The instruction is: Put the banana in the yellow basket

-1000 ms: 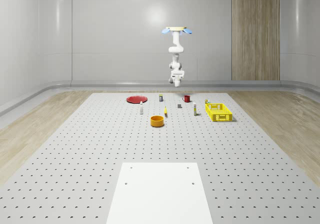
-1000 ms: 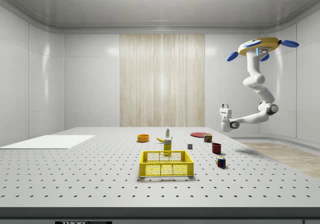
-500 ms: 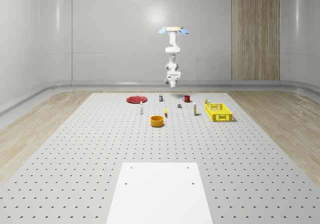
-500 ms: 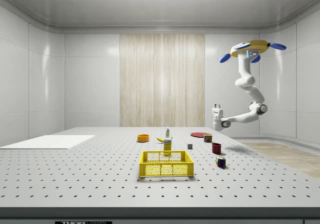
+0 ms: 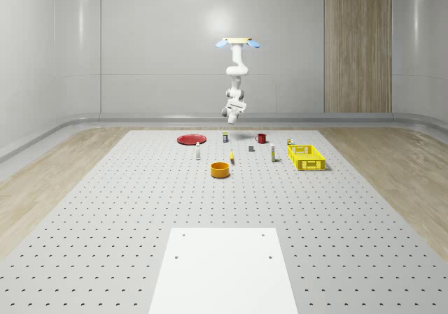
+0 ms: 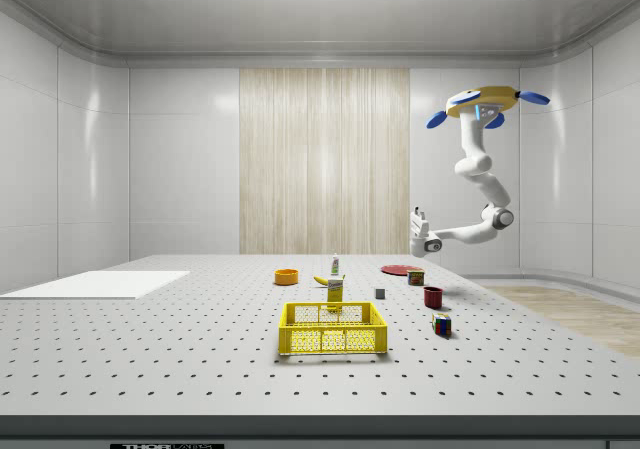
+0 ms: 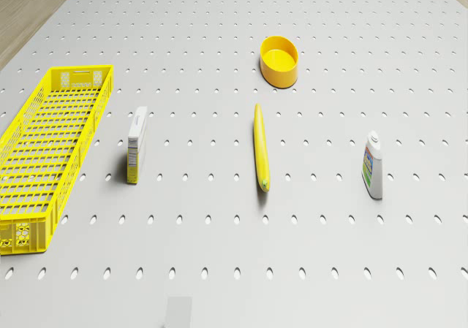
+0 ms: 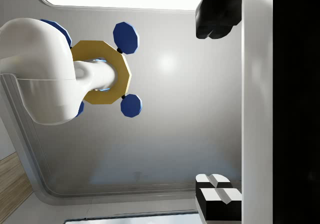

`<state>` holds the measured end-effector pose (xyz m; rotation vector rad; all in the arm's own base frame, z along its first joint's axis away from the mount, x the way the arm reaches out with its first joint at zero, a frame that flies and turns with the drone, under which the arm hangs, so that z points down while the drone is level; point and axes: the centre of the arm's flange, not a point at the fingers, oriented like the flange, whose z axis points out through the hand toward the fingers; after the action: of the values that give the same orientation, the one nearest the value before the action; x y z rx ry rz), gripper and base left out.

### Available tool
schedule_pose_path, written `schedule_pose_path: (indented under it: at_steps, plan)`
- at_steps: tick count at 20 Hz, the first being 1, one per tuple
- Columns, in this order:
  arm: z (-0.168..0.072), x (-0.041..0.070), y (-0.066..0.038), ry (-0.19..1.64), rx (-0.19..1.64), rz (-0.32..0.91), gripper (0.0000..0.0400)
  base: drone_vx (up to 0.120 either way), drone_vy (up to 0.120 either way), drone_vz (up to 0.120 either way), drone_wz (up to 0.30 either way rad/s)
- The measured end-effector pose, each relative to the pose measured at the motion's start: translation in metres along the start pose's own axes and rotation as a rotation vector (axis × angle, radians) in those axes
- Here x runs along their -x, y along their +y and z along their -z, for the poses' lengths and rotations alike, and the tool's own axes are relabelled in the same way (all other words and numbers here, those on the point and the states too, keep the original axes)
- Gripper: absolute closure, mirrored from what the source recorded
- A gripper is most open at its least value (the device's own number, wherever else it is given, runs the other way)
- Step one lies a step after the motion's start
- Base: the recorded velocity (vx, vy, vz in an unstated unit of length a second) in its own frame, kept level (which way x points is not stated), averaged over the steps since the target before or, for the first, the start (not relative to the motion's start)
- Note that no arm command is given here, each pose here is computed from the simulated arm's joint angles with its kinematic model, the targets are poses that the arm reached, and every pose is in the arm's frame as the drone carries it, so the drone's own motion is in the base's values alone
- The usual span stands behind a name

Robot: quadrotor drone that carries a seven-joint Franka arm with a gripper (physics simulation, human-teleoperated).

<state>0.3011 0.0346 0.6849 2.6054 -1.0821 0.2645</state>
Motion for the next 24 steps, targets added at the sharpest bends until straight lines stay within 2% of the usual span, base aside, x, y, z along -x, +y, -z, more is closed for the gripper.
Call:
schedule_pose_path:
  at_steps: [3, 6, 9, 11, 13, 17, 20, 24]
  plan:
    - [-0.003, 0.016, -0.016, 0.161, 0.158, 0.005, 0.0000, 0.120, -0.120, 0.000, 0.000]
    - [-0.016, 0.038, -0.037, 0.404, 0.401, 0.012, 0.0000, 0.120, -0.120, 0.000, 0.000]
    - [-0.050, 0.061, -0.059, 0.734, 0.731, 0.021, 0.0000, 0.120, -0.120, 0.000, 0.000]
    - [-0.082, 0.070, -0.067, 0.979, 0.977, 0.028, 0.0000, 0.120, -0.080, -0.020, 0.000]
    - [-0.115, 0.071, -0.067, 1.212, 1.212, 0.034, 0.0000, 0.120, 0.000, -0.120, 0.000]
    - [-0.160, 0.058, -0.053, 1.569, 1.572, 0.046, 0.0000, 0.120, 0.000, -0.120, 0.000]
    - [-0.177, 0.047, -0.042, 1.731, 1.735, 0.054, 0.0000, 0.120, -0.080, -0.120, 0.000]
    - [-0.187, 0.038, -0.032, 1.852, 1.854, 0.062, 0.0000, 0.120, -0.120, -0.120, 0.000]
